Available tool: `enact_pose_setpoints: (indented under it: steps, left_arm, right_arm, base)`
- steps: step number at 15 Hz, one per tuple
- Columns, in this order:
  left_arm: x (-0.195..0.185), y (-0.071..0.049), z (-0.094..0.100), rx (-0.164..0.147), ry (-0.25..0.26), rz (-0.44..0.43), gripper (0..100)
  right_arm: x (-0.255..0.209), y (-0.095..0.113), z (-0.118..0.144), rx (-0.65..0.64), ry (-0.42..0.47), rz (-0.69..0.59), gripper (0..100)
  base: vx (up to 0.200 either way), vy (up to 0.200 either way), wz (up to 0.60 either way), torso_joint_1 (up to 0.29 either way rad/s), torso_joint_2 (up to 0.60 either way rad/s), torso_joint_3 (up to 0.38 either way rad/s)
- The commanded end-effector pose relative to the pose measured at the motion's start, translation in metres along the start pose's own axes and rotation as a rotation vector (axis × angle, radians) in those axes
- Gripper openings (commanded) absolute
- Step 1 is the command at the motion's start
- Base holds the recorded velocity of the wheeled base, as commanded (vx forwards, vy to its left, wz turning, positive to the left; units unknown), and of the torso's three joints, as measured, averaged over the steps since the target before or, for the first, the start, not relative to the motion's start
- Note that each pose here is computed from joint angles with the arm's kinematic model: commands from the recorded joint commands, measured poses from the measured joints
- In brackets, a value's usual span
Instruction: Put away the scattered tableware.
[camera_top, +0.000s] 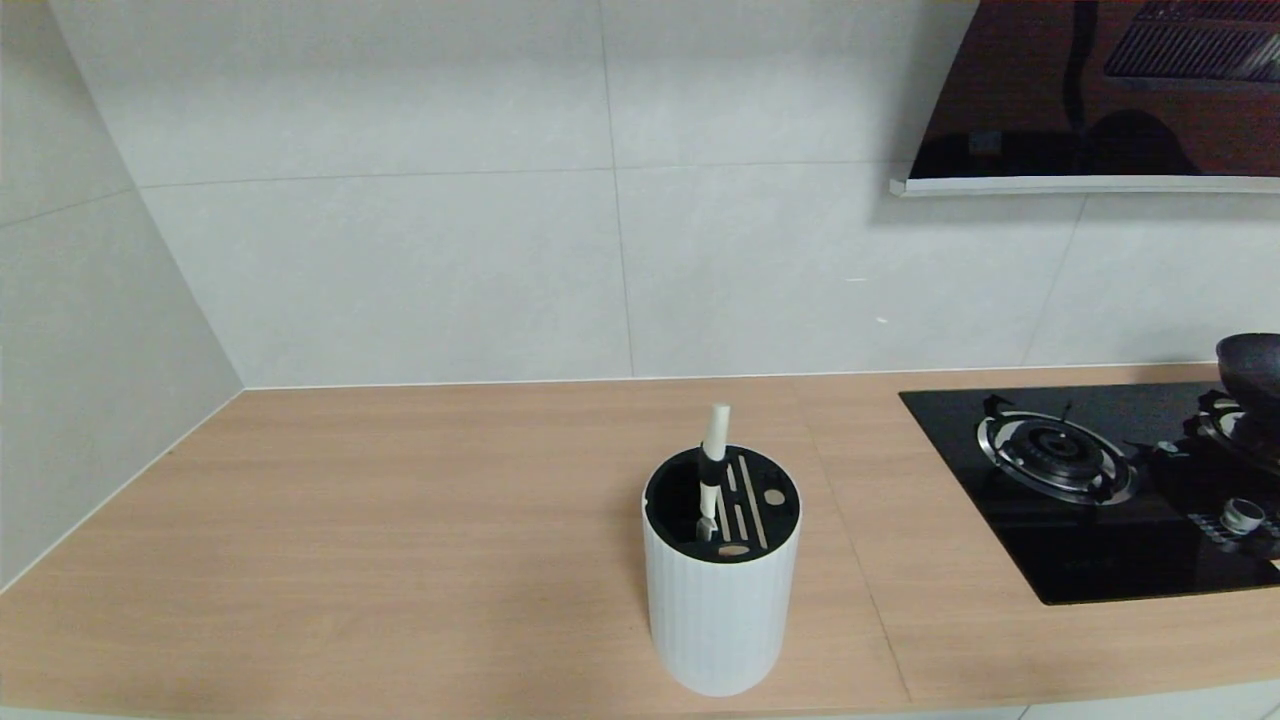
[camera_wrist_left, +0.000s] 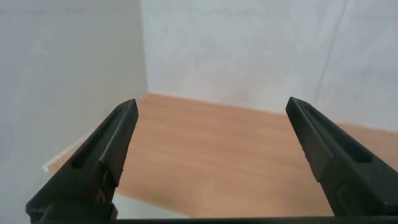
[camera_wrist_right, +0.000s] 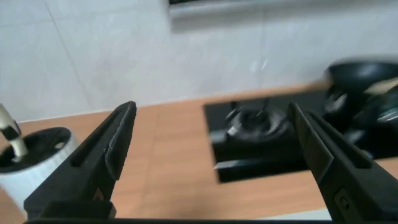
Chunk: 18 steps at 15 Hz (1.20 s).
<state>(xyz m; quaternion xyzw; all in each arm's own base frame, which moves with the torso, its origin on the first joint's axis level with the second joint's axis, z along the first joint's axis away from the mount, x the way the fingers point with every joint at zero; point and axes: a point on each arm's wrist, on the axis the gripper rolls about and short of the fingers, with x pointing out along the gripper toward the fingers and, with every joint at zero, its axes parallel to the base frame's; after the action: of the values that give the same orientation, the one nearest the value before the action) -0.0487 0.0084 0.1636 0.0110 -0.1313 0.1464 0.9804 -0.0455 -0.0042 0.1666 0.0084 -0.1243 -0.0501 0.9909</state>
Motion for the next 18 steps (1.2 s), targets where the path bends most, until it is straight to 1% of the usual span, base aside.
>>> enact_pose_setpoints:
  steps: [1,2,4,5,6,7,8,9,10,11,12,13,14,18]
  left_arm:
    - [-0.011,0.002,-0.006,0.003,-0.047,0.039,100]
    - [-0.010,0.001,-0.009,0.007,-0.037,0.035,100]
    - [-0.004,-0.004,-0.037,0.035,0.054,-0.028,100]
    - [-0.002,-0.007,-0.054,0.047,0.107,-0.084,100]
    - [0.000,-0.009,-0.067,0.052,0.150,-0.135,100]
    - [0.000,-0.011,-0.080,0.062,0.192,-0.171,100]
    - [0.000,-0.013,-0.088,0.057,0.222,-0.240,100]
    - [-0.001,-0.014,-0.088,0.047,0.227,-0.312,100]
    - [-0.002,-0.015,-0.092,0.055,0.261,-0.339,100]
    - [-0.002,-0.015,-0.091,0.048,0.256,-0.338,100]
    - [-0.002,-0.015,-0.091,0.031,0.259,-0.336,100]
    - [-0.002,-0.015,-0.091,-0.010,0.263,-0.331,100]
    - [-0.002,-0.015,-0.091,-0.017,0.264,-0.328,100]
    - [-0.002,-0.015,-0.091,-0.017,0.263,-0.326,100]
  right_arm:
    - [-0.014,0.000,-0.011,-0.002,-0.057,-0.021,100]
    - [-0.011,0.000,-0.019,-0.004,-0.030,-0.021,100]
    - [-0.003,0.001,-0.055,-0.016,0.098,-0.014,100]
    - [-0.001,0.001,-0.071,-0.021,0.147,-0.011,100]
    - [-0.001,0.001,-0.076,-0.023,0.163,-0.011,100]
    - [0.000,0.001,-0.088,-0.024,0.192,-0.002,100]
    - [0.000,0.002,-0.089,-0.017,0.197,0.022,100]
    - [0.000,0.002,-0.089,-0.006,0.200,0.041,100]
    - [-0.001,0.003,-0.094,-0.013,0.251,0.055,100]
    - [-0.001,0.003,-0.094,-0.013,0.257,0.064,100]
    - [-0.001,0.003,-0.093,-0.012,0.248,0.075,100]
    - [-0.001,0.003,-0.093,-0.012,0.248,0.091,100]
    - [-0.001,0.003,-0.093,-0.010,0.248,0.090,100]
    - [-0.001,0.003,-0.093,-0.010,0.248,0.090,100]
  base:
    - [0.000,0.000,0.00,0.000,0.00,0.000]
    - [0.000,0.000,0.00,0.000,0.00,0.000]
    - [0.000,0.000,0.00,0.000,0.00,0.000]
    - [0.000,0.000,0.00,0.000,0.00,0.000]
    - [0.000,0.000,0.00,0.000,0.00,0.000]
    - [0.000,0.000,0.00,0.000,0.00,0.000]
    - [0.000,0.000,0.00,0.000,0.00,0.000]
    - [0.000,0.000,0.00,0.000,0.00,0.000]
    - [0.000,0.000,0.00,0.000,0.00,0.000]
    - [0.000,0.000,0.00,0.000,0.00,0.000]
    - [0.000,0.000,0.00,0.000,0.00,0.000]
    - [0.000,0.000,0.00,0.000,0.00,0.000]
    - [0.000,0.000,0.00,0.000,0.00,0.000]
    - [0.000,0.000,0.00,0.000,0.00,0.000]
